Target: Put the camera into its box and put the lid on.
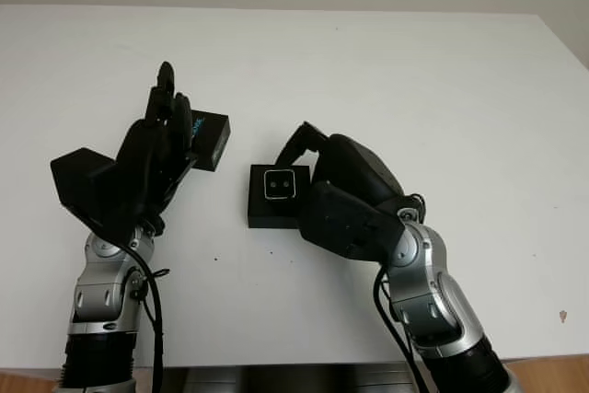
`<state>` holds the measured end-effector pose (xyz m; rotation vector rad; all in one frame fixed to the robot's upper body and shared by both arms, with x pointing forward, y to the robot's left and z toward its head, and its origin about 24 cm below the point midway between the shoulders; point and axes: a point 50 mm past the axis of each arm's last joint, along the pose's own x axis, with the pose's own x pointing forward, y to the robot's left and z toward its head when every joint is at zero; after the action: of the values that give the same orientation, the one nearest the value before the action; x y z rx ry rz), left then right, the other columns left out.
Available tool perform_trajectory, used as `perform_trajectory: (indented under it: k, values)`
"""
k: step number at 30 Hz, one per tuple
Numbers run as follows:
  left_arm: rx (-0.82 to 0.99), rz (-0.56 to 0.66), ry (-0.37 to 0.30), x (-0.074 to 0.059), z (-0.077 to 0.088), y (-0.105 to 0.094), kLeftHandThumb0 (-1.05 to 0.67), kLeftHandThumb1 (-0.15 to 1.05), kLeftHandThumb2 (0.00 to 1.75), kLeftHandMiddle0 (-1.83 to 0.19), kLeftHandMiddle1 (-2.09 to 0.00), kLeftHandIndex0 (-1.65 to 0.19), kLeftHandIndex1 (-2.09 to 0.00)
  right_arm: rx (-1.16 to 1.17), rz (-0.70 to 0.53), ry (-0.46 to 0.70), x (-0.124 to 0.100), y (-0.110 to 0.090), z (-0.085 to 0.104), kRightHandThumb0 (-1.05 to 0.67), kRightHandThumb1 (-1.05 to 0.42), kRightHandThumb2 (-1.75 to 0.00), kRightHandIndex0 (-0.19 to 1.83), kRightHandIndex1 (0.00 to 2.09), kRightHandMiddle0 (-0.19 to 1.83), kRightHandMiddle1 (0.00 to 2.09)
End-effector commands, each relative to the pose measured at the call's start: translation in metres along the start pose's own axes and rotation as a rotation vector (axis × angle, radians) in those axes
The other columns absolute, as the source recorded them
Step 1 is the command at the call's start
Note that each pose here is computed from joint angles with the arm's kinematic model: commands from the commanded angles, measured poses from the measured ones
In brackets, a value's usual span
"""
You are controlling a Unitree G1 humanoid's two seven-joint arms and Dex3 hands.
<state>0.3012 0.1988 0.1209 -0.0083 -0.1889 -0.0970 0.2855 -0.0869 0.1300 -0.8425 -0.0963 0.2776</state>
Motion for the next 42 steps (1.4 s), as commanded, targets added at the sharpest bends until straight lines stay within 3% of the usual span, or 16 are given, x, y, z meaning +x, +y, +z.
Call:
perform_trajectory:
  k: [1,13,17,18,20,23,24,27,36,42]
  values:
    - [0.015,0.002,-0.014,-0.001,0.004,0.001,-0.85,1.05,0.64,0.19,0.0,0.19,0.0,0.01,0.009,0.007,0.001,0.001,-0.003,-0.37,-1.0,-0.05,0.27,1.77,0.26,1.64]
    - [0.015,-0.005,-0.012,-0.002,0.004,0.002,-0.84,1.05,0.65,0.19,0.0,0.19,0.0,-0.013,0.031,0.016,0.001,0.003,-0.003,-0.37,-1.0,-0.05,0.29,1.81,0.26,1.66]
    - [0.013,-0.004,-0.013,-0.002,0.004,0.002,-0.84,1.05,0.65,0.19,0.0,0.19,0.0,-0.065,0.054,-0.026,0.0,0.004,-0.004,-0.37,-1.0,-0.05,0.31,1.99,0.25,1.65]
    - [0.013,-0.005,-0.013,-0.002,0.004,0.002,-0.84,1.05,0.65,0.19,0.0,0.19,0.0,-0.071,0.074,-0.04,0.0,0.004,-0.004,-0.41,-1.0,-0.05,0.07,1.97,0.17,1.56]
    - [0.013,-0.007,-0.014,-0.002,0.004,0.002,-0.84,1.05,0.65,0.19,0.0,0.19,0.0,-0.071,0.108,-0.054,0.0,0.004,-0.005,-0.45,-1.0,-0.05,-0.12,1.83,0.09,1.41]
    - [0.013,-0.005,-0.013,-0.002,0.004,0.002,-0.84,1.05,0.65,0.19,0.0,0.19,0.0,-0.104,0.16,-0.095,-0.003,0.001,-0.001,-0.52,-0.99,-0.05,-0.15,1.05,0.03,0.87]
    - [0.011,-0.004,-0.013,-0.002,0.004,0.002,-0.84,1.05,0.65,0.19,0.0,0.19,0.0,-0.119,0.168,-0.111,-0.004,0.0,0.0,-0.54,-0.99,-0.05,-0.1,0.69,0.06,0.59]
    - [0.013,-0.006,-0.014,-0.003,0.004,0.002,-0.84,1.05,0.65,0.19,0.0,0.19,0.0,-0.166,0.18,-0.167,-0.007,-0.004,0.003,-0.56,-1.0,-0.06,-0.03,0.23,0.11,0.26]
    - [0.017,-0.003,-0.012,-0.003,0.004,0.002,-0.84,1.05,0.65,0.19,0.0,0.19,0.0,-0.232,0.19,-0.267,-0.016,-0.029,0.018,-0.58,-1.01,-0.06,-0.17,0.05,-0.01,0.09]
    - [0.013,0.004,-0.015,-0.004,0.004,0.005,-0.84,1.05,0.63,0.19,0.0,0.19,0.0,-0.19,0.089,-0.332,-0.02,-0.063,0.031,-0.56,-1.01,-0.05,-0.16,0.06,-0.02,0.07]
